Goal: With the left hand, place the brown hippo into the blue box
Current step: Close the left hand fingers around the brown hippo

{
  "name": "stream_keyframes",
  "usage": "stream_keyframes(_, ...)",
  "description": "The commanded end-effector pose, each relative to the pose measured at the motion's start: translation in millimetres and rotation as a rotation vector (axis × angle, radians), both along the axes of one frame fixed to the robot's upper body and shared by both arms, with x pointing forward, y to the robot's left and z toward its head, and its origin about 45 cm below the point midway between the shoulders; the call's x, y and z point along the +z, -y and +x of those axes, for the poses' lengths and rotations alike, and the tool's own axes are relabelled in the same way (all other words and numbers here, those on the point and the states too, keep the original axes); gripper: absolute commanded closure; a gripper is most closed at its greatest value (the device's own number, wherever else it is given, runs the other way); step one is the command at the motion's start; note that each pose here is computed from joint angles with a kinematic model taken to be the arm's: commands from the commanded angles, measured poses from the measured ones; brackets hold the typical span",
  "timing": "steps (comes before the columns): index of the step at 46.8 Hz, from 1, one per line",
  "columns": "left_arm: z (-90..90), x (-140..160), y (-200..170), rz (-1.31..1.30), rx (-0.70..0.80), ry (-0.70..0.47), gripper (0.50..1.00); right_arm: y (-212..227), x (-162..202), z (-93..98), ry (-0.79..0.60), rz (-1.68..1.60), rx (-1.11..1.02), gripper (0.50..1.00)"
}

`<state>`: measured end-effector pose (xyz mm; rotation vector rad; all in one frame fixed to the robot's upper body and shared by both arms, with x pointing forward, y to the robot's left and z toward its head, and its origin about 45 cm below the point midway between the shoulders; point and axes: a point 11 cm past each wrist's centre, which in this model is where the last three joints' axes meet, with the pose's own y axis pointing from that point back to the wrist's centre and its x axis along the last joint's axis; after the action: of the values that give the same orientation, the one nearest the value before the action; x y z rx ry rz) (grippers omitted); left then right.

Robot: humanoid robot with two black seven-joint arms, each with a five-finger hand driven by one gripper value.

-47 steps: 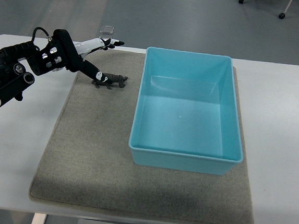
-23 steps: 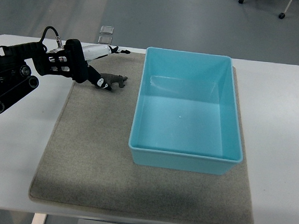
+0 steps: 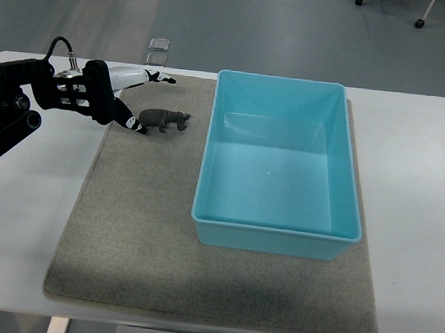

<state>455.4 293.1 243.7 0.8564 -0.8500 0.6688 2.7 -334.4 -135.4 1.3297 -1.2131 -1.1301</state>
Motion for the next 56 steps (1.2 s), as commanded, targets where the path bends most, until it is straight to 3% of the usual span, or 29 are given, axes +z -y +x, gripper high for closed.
stream_keyframes(1, -0.4, -1.0, -0.4, 0.005, 0.0, 0.0, 0.579, 0.0, 0.0, 0.0, 0.0, 0.0, 0.0, 0.564)
stream_keyframes(24, 0.4, -4.9, 0.5, 0.039, -0.004, 0.009, 0.722, 0.0, 0.0, 0.0, 0.0, 0.0, 0.0, 0.564)
stream_keyframes(31, -3.4, -17.9, 1.7, 0.068, -0.013, -0.015, 0.774, 0.0, 0.0, 0.0, 0.0, 0.0, 0.0, 0.564)
stream_keyframes(47, -2.5, -17.7, 4.6, 0.066, -0.015, 0.003, 0.778, 0.0, 0.0, 0.0, 0.0, 0.0, 0.0, 0.564)
stream_keyframes(56, -2.2, -17.8, 4.0, 0.067, -0.012, 0.003, 0.834, 0.0, 0.0, 0.0, 0.0, 0.0, 0.0, 0.564)
